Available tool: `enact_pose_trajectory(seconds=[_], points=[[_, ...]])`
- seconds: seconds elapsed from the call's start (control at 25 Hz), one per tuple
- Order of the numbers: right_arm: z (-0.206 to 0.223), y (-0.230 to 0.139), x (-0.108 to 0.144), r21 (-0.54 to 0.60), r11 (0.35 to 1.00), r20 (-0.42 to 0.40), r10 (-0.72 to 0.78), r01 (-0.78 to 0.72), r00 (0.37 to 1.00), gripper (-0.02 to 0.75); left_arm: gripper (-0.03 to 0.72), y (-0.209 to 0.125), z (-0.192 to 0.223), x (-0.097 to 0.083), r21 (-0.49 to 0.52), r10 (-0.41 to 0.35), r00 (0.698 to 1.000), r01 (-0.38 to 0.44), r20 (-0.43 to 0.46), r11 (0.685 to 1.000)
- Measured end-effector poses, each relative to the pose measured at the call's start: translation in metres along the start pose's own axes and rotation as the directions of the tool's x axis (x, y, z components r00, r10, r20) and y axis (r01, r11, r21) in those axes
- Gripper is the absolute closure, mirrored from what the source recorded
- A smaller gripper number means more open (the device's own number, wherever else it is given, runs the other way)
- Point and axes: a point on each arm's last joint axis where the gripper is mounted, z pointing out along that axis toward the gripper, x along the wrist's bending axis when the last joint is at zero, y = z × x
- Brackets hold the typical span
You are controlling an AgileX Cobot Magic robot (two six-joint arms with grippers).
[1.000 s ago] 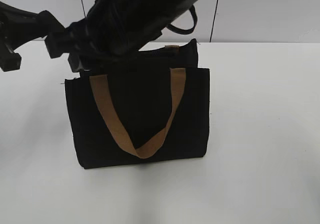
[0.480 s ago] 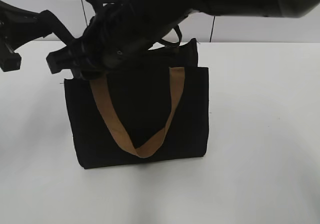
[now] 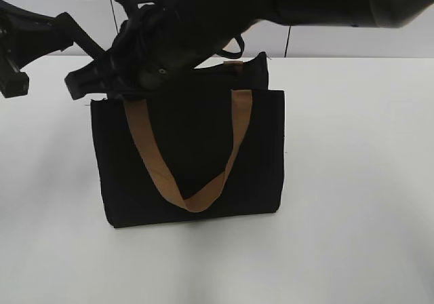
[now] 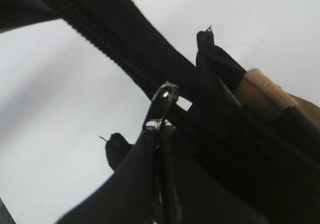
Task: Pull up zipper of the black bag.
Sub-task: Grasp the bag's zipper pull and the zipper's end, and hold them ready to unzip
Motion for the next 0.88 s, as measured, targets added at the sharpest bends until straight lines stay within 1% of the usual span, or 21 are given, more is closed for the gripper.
enact_pose_trajectory(seconds=[0.2,0.36,0.44,0.56,0.64,0.8,0.88], points=[[-0.011,0.006,0.002,-0.027,0.999,-0.002,-0.034,0.034,0.999,0.752,0.669,-0.002,0.0,0.001,0.023,0.003,1.0,-0.002,-0.016,1.0],[-0.027,0.014,0.004,-0.067,0.997,-0.007,-0.046,0.045,0.999,0.752,0.669,-0.004,0.0,0.001,0.049,-0.031,0.999,0.032,-0.017,0.998],[-0.028,0.013,0.004,-0.062,0.997,-0.007,-0.048,0.048,0.999,0.752,0.669,-0.007,-0.001,0.0,0.085,-0.056,0.998,0.056,-0.003,0.995],[-0.028,0.01,0.004,-0.019,0.998,-0.004,-0.062,0.061,0.998,0.752,0.669,-0.011,-0.004,-0.004,0.165,-0.094,0.995,0.091,0.012,0.982],[-0.027,0.007,0.004,0.003,0.997,-0.003,-0.076,0.076,0.997,0.752,0.669,-0.012,-0.007,-0.004,0.194,-0.137,0.991,0.135,-0.008,0.972],[-0.023,0.002,-0.006,0.063,0.995,0.01,-0.072,0.071,0.997,0.752,0.669,-0.007,-0.012,-0.004,0.189,-0.251,0.966,0.257,-0.057,0.948],[-0.023,0.001,-0.016,0.081,0.995,0.026,-0.056,0.054,0.998,0.752,0.669,-0.006,-0.014,-0.005,0.182,-0.29,0.955,0.297,-0.065,0.937]])
